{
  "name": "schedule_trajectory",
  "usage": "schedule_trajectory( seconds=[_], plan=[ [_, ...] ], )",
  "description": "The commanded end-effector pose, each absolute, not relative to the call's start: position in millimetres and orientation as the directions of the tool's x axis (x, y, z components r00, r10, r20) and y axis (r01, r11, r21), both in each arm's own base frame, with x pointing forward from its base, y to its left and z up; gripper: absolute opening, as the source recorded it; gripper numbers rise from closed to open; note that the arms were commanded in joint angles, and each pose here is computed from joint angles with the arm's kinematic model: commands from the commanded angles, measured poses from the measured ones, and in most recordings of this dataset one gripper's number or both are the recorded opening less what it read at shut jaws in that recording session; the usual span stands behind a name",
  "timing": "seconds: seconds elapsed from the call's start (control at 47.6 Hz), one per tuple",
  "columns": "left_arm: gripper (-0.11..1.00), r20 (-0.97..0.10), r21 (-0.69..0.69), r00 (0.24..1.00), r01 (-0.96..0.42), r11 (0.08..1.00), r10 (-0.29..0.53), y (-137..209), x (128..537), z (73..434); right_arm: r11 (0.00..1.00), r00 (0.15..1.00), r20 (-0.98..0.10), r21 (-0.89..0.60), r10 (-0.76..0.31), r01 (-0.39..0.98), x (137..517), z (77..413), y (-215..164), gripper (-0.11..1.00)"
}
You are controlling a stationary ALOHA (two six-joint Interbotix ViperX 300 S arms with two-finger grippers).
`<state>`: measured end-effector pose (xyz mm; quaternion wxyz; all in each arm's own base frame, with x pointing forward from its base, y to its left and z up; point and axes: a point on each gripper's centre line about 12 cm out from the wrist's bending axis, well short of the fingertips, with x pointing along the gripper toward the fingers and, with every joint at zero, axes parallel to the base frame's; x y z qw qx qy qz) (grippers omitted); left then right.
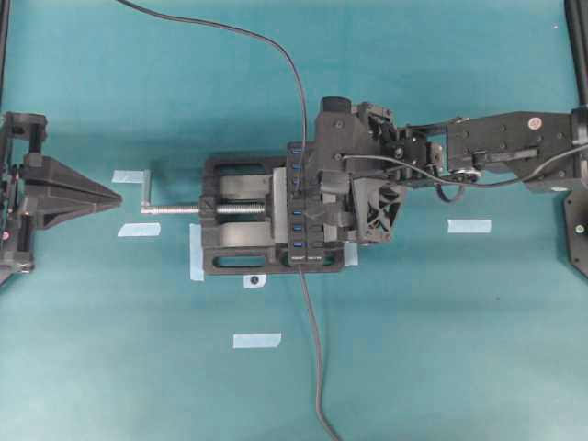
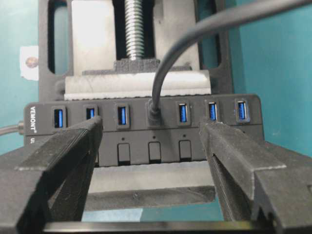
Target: Insert the USB into the center port of the fixed hub
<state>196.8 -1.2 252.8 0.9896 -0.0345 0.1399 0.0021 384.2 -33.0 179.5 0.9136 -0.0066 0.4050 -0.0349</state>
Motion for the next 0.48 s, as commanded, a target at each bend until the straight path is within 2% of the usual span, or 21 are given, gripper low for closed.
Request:
schedule_trajectory(
  seconds=[0.0, 0.463],
  plan=[
    [0.0, -0.253, -0.068, 0.967, -0.014, 0.998, -0.004, -0.9, 199.7, 261.9, 0.997, 0.699, -0.712, -0.035, -0.069, 0.063, 385.6, 191.8, -31.9, 0.82],
    [0.0, -0.253, -0.068, 0.967, -0.014, 0.998, -0.004, -0.9, 199.7, 261.9, 0.997, 0.701, -0.71, -0.034, -0.069, 0.063, 385.9, 192.0, -31.9, 0.82]
  ],
)
